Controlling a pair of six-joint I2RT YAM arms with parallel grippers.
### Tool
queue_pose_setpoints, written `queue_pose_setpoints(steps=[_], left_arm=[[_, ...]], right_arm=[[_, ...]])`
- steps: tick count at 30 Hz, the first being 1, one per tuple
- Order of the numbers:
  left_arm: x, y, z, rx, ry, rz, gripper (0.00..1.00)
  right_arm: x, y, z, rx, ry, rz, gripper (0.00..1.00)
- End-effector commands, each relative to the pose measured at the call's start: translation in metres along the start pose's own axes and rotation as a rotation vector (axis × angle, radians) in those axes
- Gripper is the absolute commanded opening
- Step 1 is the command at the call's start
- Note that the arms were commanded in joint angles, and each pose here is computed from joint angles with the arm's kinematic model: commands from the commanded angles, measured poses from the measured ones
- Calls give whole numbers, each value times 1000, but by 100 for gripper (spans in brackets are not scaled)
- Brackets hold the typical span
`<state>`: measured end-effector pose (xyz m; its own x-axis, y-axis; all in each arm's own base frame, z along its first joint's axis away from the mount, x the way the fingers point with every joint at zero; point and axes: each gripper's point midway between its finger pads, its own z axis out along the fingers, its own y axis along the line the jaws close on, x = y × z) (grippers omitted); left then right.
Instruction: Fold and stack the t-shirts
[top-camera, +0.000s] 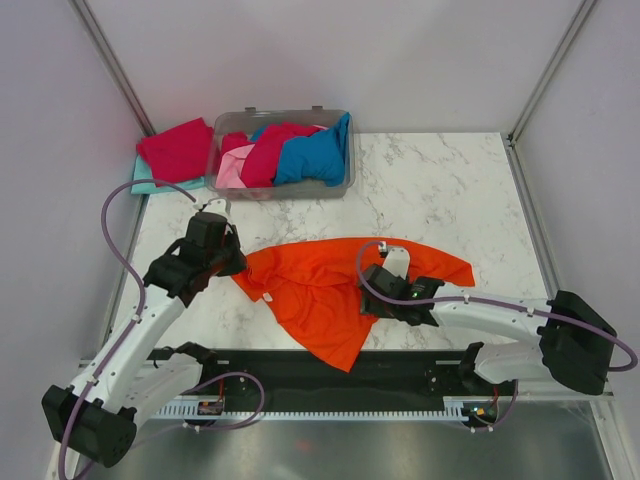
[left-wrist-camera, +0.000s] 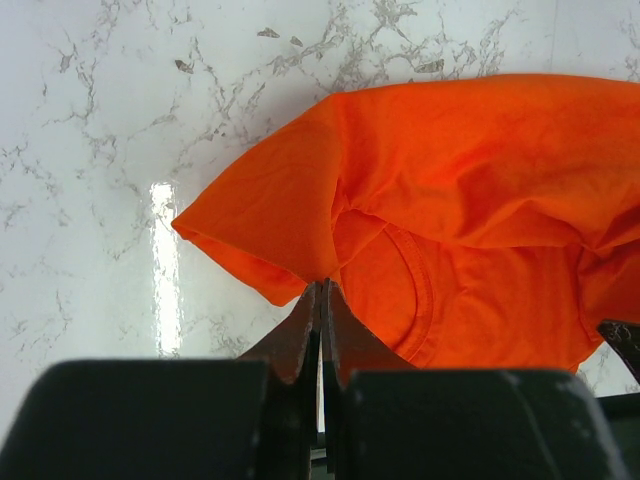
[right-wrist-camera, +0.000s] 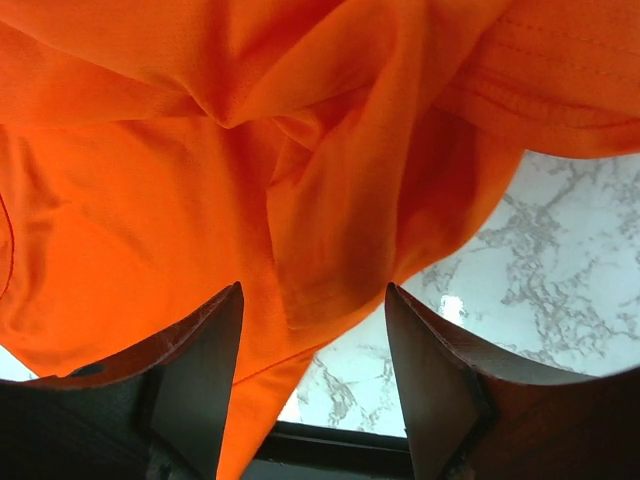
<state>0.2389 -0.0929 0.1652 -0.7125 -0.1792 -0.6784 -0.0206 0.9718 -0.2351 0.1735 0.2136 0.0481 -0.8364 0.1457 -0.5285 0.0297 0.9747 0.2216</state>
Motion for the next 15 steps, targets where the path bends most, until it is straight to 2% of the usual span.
queue_pose_setpoints(steps=[1, 10, 13, 14, 15], left_arm=[[-10, -4, -5, 32, -39, 29, 2], [-10, -4, -5, 33, -40, 30, 2], [-10, -5, -5, 36, -39, 30, 2], [-10, -5, -5, 36, -39, 29, 2], [-10, -5, -5, 36, -39, 30, 2]], right_arm=[[-21, 25, 0, -48, -72, 43, 66], [-21, 31, 10, -30, -67, 23, 60], [-20, 29, 13, -18, -70, 18, 50], [-20, 28, 14, -11, -70, 17, 40], [-19, 27, 15, -7, -69, 17, 36]])
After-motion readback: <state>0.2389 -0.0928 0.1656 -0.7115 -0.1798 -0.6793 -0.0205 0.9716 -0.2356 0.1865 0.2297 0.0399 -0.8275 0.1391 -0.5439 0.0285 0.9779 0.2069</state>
